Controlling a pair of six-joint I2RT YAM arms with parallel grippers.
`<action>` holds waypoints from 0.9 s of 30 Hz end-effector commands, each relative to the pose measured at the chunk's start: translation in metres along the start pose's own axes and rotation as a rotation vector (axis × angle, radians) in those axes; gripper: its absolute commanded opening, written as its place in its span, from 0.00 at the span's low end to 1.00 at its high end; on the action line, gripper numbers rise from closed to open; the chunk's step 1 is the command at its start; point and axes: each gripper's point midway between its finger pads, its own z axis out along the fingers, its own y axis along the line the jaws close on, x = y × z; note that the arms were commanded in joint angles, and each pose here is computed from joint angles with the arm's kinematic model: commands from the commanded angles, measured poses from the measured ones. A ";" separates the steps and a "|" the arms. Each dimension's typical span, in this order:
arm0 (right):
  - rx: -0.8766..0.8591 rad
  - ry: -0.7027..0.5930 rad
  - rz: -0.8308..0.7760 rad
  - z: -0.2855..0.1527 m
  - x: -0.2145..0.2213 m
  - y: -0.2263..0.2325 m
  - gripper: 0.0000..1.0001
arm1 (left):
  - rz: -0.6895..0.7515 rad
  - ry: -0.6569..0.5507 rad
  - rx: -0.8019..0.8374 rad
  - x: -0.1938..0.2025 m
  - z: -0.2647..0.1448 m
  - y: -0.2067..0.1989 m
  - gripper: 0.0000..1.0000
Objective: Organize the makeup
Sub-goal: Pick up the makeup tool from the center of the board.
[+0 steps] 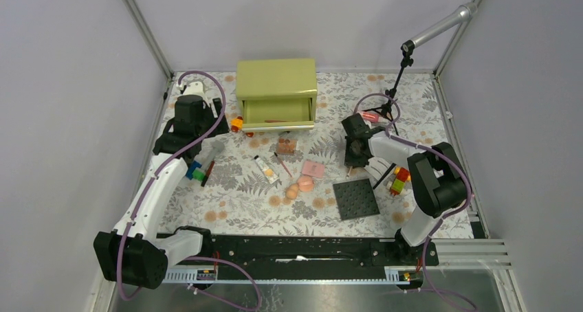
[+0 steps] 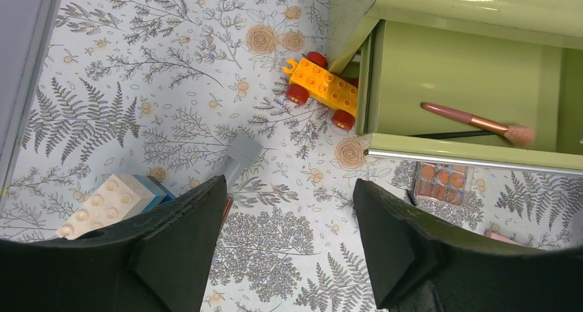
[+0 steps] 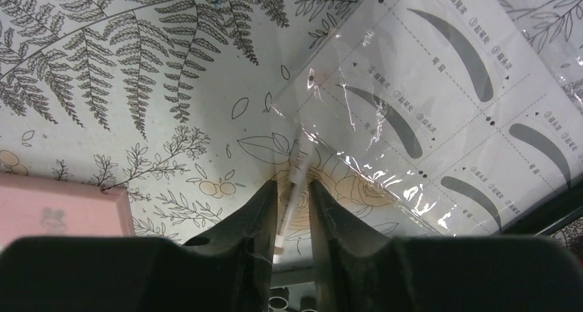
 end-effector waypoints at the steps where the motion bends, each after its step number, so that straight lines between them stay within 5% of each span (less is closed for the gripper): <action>1: 0.028 0.023 -0.045 0.009 0.005 0.002 0.23 | -0.020 -0.056 0.020 -0.014 0.000 -0.003 0.76; 7: -0.065 0.001 -0.064 0.004 -0.002 0.022 0.04 | -0.019 -0.058 0.018 -0.015 -0.001 -0.002 0.76; 27: -0.787 -0.674 -0.315 -0.149 -0.029 0.086 0.00 | -0.023 -0.063 0.012 -0.016 -0.002 0.000 0.76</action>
